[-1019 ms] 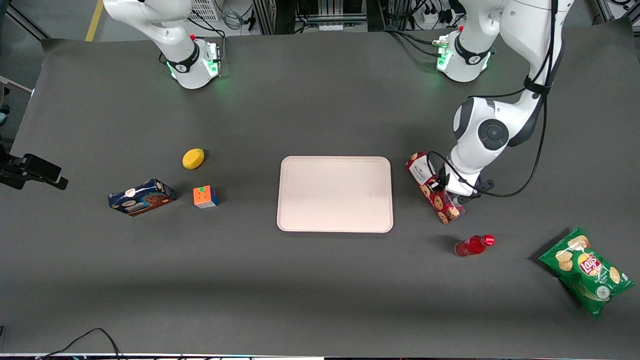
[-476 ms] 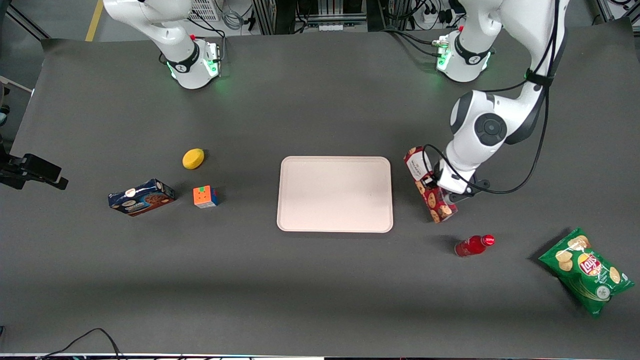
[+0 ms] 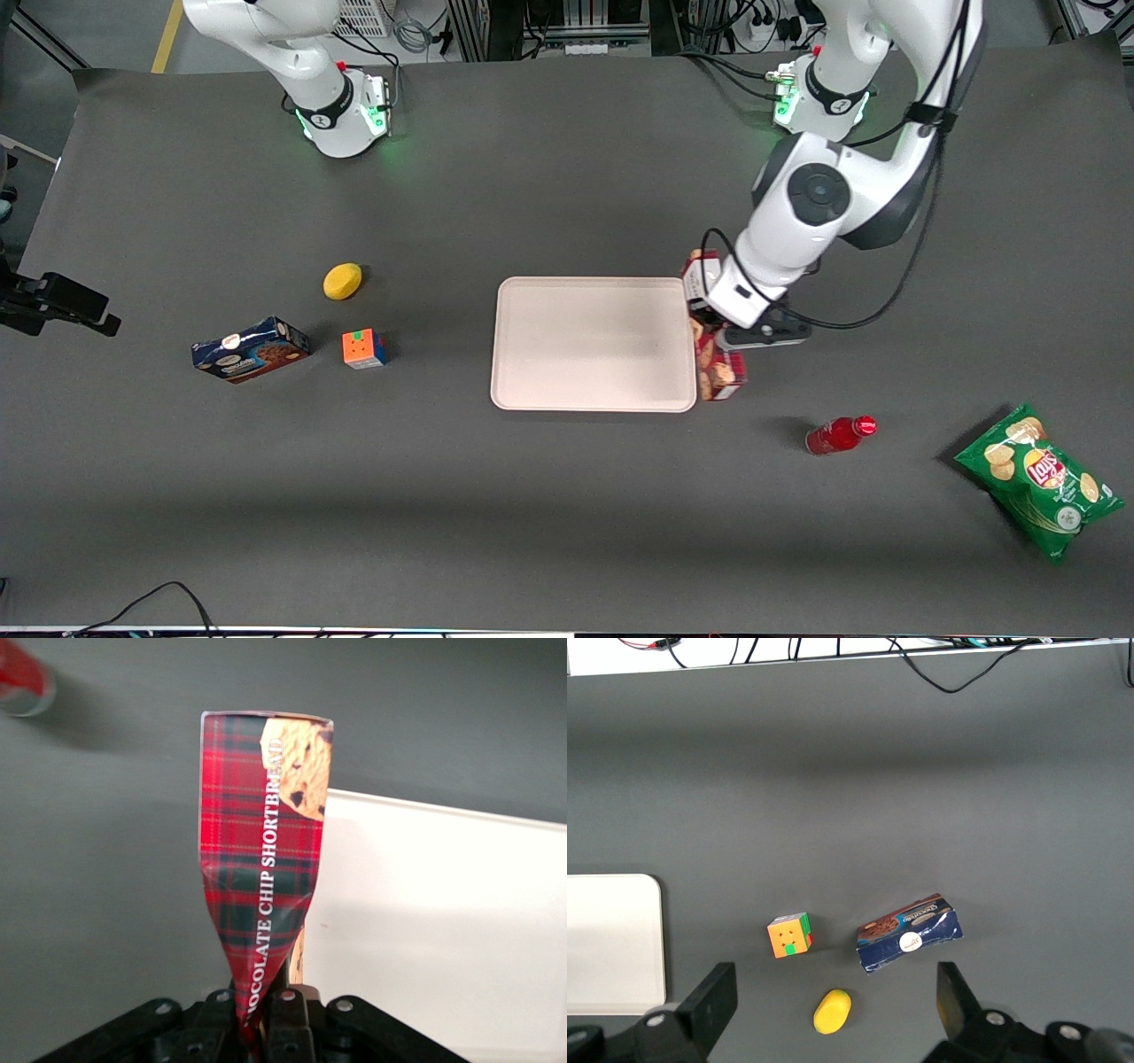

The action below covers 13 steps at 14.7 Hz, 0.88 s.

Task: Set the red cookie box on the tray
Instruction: 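Lift the box with the left gripper and carry it over the tray, then lower the box onto the tray and open the left gripper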

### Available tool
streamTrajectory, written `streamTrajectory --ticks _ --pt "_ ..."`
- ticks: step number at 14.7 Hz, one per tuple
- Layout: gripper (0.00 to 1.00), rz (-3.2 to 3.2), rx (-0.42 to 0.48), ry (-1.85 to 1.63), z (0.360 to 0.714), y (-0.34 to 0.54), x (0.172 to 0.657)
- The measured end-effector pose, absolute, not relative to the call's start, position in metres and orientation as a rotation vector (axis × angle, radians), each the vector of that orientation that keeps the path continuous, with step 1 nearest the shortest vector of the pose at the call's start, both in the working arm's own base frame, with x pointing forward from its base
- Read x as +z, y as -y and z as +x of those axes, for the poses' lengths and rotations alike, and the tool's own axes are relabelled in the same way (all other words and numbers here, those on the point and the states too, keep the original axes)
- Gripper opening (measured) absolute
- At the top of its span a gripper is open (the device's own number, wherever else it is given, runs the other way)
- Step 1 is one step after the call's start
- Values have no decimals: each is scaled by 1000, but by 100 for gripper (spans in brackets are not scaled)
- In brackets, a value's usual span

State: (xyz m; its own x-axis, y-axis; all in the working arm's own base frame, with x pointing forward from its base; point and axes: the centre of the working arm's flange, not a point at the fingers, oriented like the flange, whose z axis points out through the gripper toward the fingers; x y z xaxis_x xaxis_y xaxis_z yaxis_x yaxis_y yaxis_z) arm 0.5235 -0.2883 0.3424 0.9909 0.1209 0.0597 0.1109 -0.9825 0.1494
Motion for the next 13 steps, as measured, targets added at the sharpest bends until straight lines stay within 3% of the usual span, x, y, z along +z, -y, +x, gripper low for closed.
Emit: streamTrajectory --ticks 5,13 --pt "10 3005 18 -11 514 345 292" --pt "10 3007 -14 -23 510 355 239"
